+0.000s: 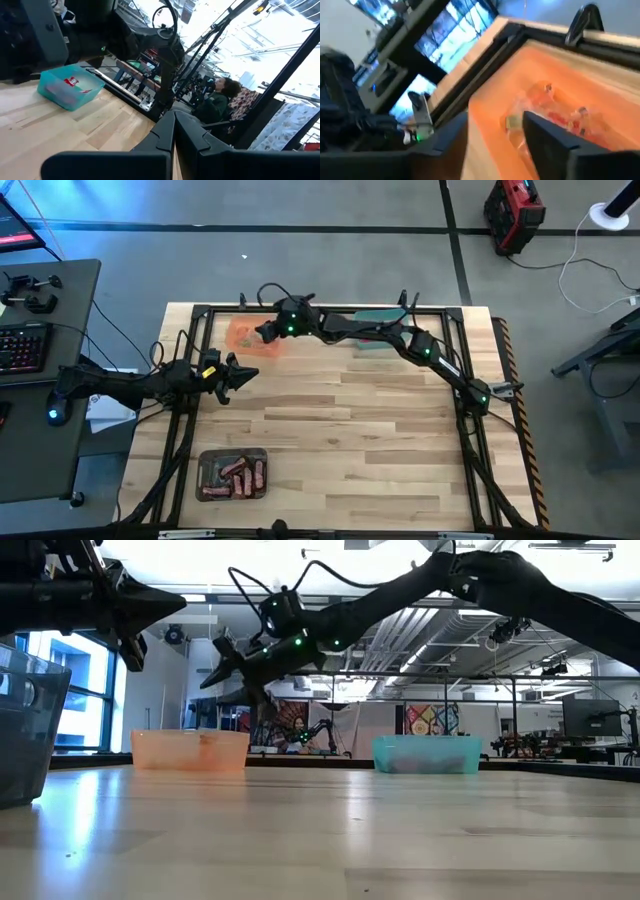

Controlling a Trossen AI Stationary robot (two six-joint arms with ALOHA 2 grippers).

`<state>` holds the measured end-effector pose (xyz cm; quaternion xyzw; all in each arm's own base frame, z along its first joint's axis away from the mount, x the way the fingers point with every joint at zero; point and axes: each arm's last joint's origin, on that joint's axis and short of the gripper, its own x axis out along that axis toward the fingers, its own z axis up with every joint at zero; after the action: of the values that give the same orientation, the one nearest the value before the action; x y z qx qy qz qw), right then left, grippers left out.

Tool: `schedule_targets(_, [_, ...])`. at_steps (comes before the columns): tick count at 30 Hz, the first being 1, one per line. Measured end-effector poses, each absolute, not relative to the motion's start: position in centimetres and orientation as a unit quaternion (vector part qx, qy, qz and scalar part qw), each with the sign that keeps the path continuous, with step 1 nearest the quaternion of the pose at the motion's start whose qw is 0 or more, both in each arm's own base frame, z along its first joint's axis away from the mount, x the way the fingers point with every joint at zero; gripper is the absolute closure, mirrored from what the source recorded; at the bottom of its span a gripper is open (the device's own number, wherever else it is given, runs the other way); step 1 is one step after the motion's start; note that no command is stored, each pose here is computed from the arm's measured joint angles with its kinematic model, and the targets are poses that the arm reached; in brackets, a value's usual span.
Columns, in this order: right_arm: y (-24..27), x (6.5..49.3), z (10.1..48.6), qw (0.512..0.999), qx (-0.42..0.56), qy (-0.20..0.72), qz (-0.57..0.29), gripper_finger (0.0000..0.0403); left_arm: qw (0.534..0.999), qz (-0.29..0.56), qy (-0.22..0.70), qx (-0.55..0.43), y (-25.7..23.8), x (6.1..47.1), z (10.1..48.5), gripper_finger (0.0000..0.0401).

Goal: Sort candy by brand, put in halloween buckets
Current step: Return to Home Position

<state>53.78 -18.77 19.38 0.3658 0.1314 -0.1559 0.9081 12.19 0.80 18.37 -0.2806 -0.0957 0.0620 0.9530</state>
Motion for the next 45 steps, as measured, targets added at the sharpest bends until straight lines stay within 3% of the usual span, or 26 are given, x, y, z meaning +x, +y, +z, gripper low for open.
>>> schedule_targets(5, [-19.3, 53.5, 20.5, 0.915, 0.363, 0.158, -0.079, 0.0173, 0.953, 0.062, -0.096, -0.281, 0.8, 12.2, 18.4, 0.0400])
schedule_targets(9, [-19.6, 51.9, 22.8, 0.919, 0.331, 0.208, -0.046, 0.0170, 0.953, 0.062, -0.096, -0.281, 0.8, 12.2, 18.4, 0.0400])
schedule_targets(14, [-18.1, 47.8, 27.1, 0.926, 0.211, 0.312, -0.037, 0.0171, 0.953, 0.062, -0.096, -0.281, 0.8, 12.2, 18.4, 0.0400])
schedule_targets(20, [-13.1, 41.1, 27.6, 0.908, 0.168, 0.384, -0.005, 0.0171, 0.953, 0.062, -0.095, -0.281, 0.8, 12.2, 18.4, 0.0400])
schedule_targets(27, [-6.2, 28.5, 26.0, 0.921, 0.246, 0.297, -0.054, 0.0171, 0.953, 0.062, -0.095, -0.281, 0.8, 12.2, 18.4, 0.0400])
schedule_targets(32, [-1.7, 21.7, 25.0, 0.934, 0.303, 0.180, -0.058, 0.0171, 0.953, 0.062, -0.095, -0.281, 0.8, 12.2, 18.4, 0.0400])
schedule_targets(45, [1.7, 13.8, 22.7, 0.955, 0.291, 0.056, -0.002, 0.0171, 0.953, 0.062, -0.095, -0.281, 0.8, 12.2, 18.4, 0.0400])
